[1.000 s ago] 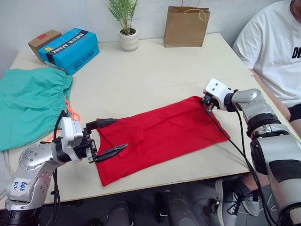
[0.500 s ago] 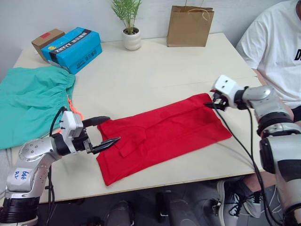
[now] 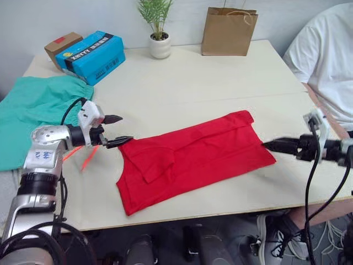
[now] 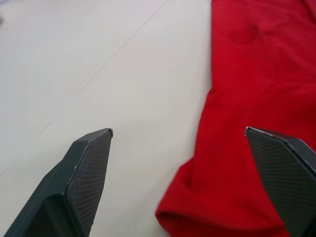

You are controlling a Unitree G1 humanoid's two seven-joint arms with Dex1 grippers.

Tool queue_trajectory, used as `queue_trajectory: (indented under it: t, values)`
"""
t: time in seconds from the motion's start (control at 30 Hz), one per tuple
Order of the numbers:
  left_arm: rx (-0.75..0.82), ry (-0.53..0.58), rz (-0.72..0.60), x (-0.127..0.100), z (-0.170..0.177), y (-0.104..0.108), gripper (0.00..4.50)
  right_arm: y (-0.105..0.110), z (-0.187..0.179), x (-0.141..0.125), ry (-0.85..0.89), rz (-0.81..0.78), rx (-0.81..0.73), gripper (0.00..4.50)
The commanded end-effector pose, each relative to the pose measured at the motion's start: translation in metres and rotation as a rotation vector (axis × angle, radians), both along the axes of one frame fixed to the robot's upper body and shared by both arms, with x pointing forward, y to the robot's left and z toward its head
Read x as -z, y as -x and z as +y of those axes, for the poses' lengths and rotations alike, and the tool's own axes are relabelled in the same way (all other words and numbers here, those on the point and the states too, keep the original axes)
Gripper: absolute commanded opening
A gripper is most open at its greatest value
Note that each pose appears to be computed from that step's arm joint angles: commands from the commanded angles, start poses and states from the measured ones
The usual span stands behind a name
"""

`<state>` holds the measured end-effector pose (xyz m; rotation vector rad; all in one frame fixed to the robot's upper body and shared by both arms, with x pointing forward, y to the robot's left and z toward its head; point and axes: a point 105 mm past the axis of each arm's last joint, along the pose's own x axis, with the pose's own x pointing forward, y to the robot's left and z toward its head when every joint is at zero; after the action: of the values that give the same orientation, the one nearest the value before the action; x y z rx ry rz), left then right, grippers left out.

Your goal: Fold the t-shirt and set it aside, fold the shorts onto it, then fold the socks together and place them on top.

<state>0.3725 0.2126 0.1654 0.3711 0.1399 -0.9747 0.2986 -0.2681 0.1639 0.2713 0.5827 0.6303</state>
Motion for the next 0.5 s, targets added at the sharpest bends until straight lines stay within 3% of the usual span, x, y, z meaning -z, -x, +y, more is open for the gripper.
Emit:
queue_trajectory:
  t: [0.03,0.23,0.5]
  values:
    - [0.052,-0.021,0.067,0.007,-0.008,-0.005,4.50,0.020,0.002,0.002,-0.013,0.058,0.107,4.46]
    - [0.095,-0.042,0.130,0.019,-0.022,-0.015,4.50,0.033,0.001,0.033,0.009,0.142,0.219,4.46]
    - [0.141,-0.034,0.187,0.026,-0.028,-0.013,4.50,0.024,-0.001,0.056,-0.007,0.180,0.270,4.46]
